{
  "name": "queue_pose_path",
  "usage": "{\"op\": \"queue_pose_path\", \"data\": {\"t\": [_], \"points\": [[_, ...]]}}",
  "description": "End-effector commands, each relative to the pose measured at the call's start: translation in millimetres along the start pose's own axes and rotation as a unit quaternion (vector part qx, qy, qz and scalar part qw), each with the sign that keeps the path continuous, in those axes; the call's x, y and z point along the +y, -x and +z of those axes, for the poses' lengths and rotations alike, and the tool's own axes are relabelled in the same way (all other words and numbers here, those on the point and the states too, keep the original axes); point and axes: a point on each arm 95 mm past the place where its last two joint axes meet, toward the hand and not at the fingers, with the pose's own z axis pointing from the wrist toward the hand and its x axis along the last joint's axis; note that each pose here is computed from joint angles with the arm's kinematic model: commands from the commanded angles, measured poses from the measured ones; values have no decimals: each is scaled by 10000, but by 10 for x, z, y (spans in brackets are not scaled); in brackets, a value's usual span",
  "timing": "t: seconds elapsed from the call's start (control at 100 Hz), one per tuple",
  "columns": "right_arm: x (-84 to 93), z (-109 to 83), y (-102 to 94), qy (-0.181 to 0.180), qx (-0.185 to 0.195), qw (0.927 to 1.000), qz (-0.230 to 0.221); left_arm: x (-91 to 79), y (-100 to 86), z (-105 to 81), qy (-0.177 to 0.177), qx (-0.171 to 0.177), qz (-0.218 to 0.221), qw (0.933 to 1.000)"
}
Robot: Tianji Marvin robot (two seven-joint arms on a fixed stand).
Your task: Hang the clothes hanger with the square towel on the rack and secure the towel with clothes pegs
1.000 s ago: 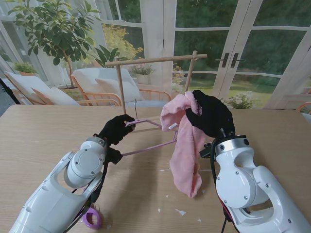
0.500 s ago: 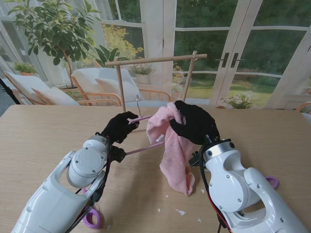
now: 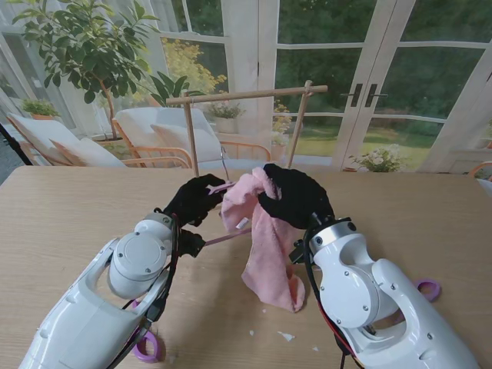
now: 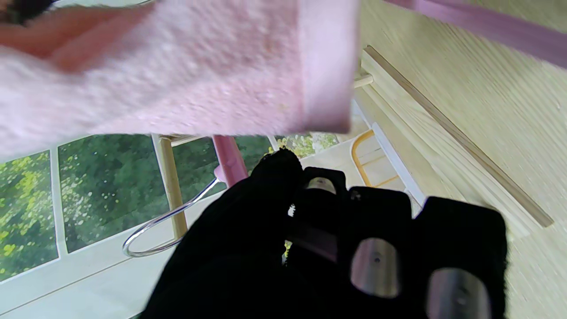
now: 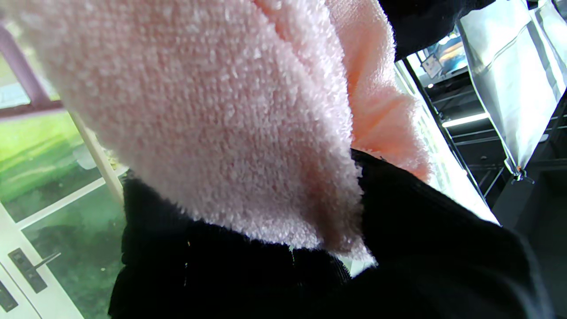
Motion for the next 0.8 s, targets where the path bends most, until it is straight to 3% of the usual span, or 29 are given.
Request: {"op": "queue_pose_path", "data": {"t": [0.0,0.2,0.48,0.79], "points": [[-41,8,-24,-82,-9,10000,35,63,-93,-28,108,78,-110,9998],[-112,43,-13,-108,-85,9998,-114,94,-156,-68,191,71,-339,9992],[-310,155,90,-454,-352,9980,-251,127,-217,-104,248,66,-559,9981],[-443,244,129,-519,-541,9963,-416,158,-293,-154,261,141,-616,9977]]}}
